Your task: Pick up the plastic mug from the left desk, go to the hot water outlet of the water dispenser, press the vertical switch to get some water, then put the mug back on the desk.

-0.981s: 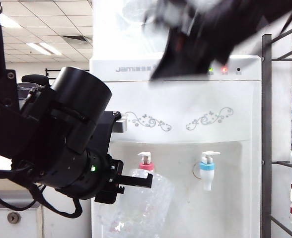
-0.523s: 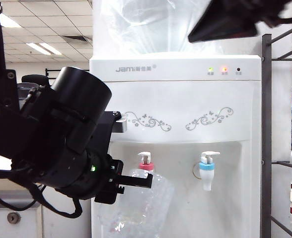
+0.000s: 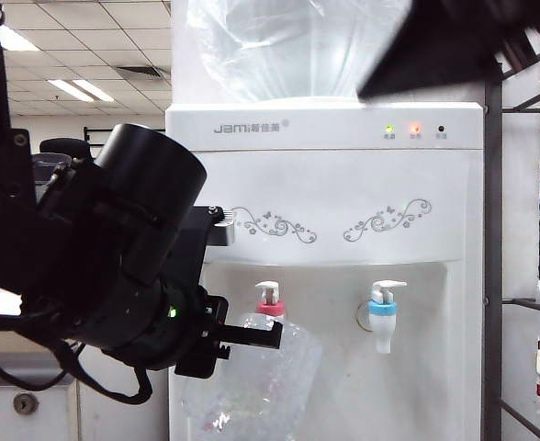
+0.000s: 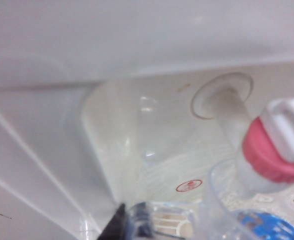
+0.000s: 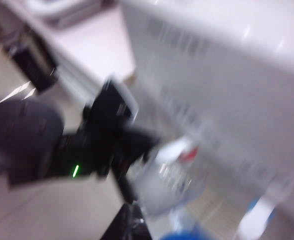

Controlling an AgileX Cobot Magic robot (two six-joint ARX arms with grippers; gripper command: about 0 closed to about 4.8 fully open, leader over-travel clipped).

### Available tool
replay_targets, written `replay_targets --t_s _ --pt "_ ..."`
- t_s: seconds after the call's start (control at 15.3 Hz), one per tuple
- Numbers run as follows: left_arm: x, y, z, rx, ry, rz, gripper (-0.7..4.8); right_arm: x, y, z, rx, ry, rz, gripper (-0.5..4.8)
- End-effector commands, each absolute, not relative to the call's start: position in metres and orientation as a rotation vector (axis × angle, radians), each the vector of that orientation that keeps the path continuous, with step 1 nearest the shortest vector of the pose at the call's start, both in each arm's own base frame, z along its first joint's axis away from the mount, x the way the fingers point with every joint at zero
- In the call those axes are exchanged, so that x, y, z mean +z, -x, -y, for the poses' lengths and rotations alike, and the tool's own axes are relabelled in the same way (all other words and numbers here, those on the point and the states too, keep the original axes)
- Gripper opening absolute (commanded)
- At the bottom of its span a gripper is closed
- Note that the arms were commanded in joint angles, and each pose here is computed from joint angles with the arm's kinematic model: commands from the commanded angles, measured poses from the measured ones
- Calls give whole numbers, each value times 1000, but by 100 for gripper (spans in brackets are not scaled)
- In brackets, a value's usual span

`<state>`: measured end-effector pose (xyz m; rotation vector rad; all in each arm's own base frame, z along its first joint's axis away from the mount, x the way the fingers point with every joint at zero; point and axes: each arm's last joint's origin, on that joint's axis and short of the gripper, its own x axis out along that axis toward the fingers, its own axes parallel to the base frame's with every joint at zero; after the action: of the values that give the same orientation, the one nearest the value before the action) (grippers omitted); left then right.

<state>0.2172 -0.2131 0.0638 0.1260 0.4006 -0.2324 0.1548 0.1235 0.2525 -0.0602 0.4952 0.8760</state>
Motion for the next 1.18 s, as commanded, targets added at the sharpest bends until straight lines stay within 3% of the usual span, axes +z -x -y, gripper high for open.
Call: replay_targets --t_s 0.07,0.39,1.18 --pt "68 -219 213 -203 -103 -369 -5 249 -151 -124 909 70 -545 -6" --pt "68 -219 213 -202 -103 -369 -5 258 -143 -120 996 71 -493 -6" --pt "68 -219 213 -203 -103 -369 -5 263 -138 -116 1007 62 -467 -5"
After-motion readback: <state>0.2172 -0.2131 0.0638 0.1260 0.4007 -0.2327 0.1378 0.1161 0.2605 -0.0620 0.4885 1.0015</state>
